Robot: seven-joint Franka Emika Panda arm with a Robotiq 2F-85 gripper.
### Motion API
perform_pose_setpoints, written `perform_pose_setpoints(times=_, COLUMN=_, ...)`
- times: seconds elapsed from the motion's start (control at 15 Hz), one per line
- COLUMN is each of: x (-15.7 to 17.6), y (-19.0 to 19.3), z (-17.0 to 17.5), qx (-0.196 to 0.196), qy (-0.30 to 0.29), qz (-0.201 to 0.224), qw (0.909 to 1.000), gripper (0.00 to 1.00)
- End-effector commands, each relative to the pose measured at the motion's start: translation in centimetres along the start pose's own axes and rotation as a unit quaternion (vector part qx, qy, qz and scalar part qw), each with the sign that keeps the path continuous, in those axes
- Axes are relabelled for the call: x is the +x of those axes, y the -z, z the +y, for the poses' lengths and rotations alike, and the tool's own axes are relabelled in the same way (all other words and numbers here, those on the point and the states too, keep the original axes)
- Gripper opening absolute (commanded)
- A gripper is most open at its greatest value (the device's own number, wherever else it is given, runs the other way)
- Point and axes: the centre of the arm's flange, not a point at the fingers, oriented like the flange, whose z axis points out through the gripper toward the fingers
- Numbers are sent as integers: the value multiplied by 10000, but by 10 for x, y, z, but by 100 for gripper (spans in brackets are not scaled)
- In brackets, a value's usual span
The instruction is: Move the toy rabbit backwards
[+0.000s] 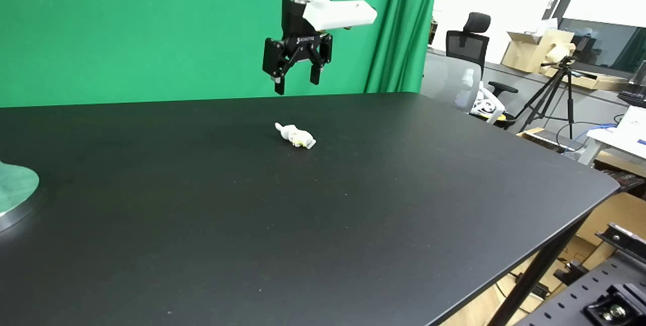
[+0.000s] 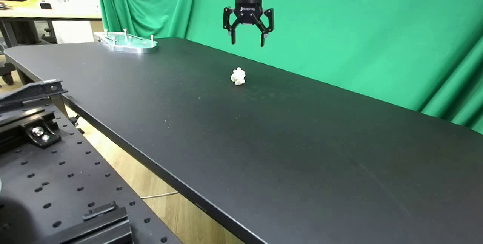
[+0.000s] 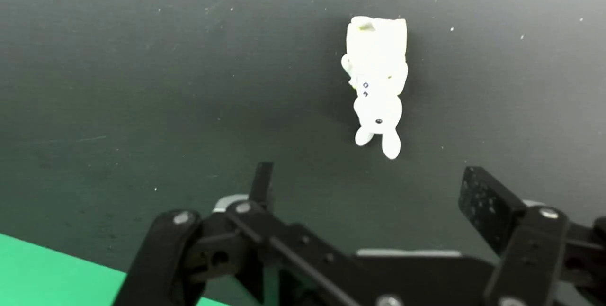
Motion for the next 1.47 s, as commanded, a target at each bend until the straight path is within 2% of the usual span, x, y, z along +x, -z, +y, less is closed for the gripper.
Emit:
perform_pose_setpoints(times=0.0, x=-1, y=-21, z=-2, qx=-49, qy=-84, qz=-93, qw=9999, gripper=100)
perform_pose_setpoints(times=0.2, x=-5, y=-36, z=0, qx=-43, qy=-67, qz=-234, qw=9997, gripper=100)
perform_pose_setpoints(times=0.67, x=-12, y=-40, z=-2, qx=38, qy=36, qz=-297, qw=9995, gripper=100)
perform_pose_setpoints(times=0.93, x=3, y=-76, z=5, qx=250, qy=-150, qz=-541, qw=9981, gripper=100)
perform_pose_setpoints(times=1.2, x=17, y=-111, z=6, qx=402, qy=-467, qz=-509, qw=9968, gripper=100)
perform_pose_setpoints(times=1.27, x=20, y=-116, z=6, qx=401, qy=-506, qz=-445, qw=9969, gripper=75)
perform_pose_setpoints(times=1.33, x=22, y=-120, z=6, qx=365, qy=-530, qz=-373, qw=9972, gripper=74)
perform_pose_setpoints(times=1.4, x=25, y=-122, z=6, qx=359, qy=-527, qz=-306, qw=9975, gripper=68)
